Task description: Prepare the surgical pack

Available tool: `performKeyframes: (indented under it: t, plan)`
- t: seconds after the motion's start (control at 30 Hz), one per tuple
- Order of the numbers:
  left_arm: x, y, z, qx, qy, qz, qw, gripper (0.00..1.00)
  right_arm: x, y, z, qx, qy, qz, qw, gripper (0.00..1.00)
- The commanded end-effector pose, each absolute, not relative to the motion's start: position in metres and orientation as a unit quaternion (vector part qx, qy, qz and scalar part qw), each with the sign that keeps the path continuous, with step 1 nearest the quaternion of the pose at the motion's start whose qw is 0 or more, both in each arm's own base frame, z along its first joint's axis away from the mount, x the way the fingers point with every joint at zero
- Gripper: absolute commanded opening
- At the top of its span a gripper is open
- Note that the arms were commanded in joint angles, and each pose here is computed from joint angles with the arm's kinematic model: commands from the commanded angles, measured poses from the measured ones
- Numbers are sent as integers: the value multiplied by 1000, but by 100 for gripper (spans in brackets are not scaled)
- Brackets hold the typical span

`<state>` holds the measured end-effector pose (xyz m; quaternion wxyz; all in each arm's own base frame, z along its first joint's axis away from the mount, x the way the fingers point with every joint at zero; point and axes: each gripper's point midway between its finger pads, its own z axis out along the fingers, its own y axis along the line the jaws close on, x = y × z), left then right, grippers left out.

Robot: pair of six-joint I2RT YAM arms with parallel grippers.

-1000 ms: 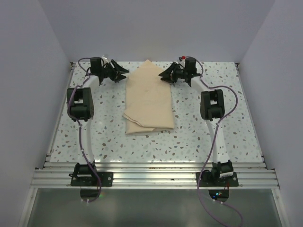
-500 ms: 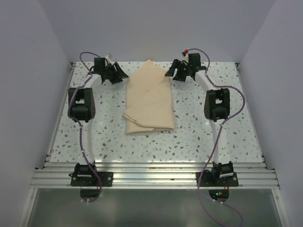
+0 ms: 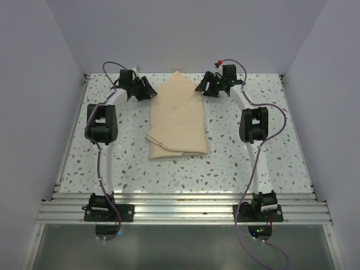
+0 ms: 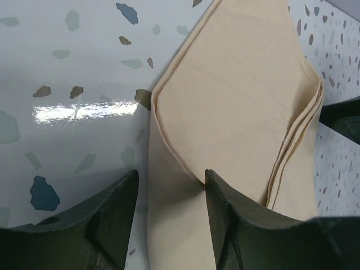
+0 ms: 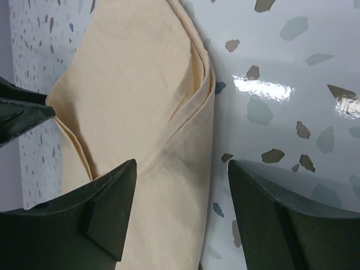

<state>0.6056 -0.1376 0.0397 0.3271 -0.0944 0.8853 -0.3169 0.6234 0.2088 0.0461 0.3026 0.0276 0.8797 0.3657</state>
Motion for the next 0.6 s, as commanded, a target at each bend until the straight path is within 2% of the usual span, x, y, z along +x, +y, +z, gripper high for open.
performKeyframes:
  t: [0.0,0.4,0.53,0.57]
  plan:
    - [609,-121,23,-105,898,-277,326,55,621,213,22,40,888,360,283,70]
    - [622,-121,8,-129,890,-304,316,51,630,231,1,56,881,377,279,62]
    - [626,-126,2,-130,886,-323,307,43,631,237,0,56,880,379,282,58]
    - [627,-128,3,-131,883,-331,305,39,633,238,3,58,878,380,284,54]
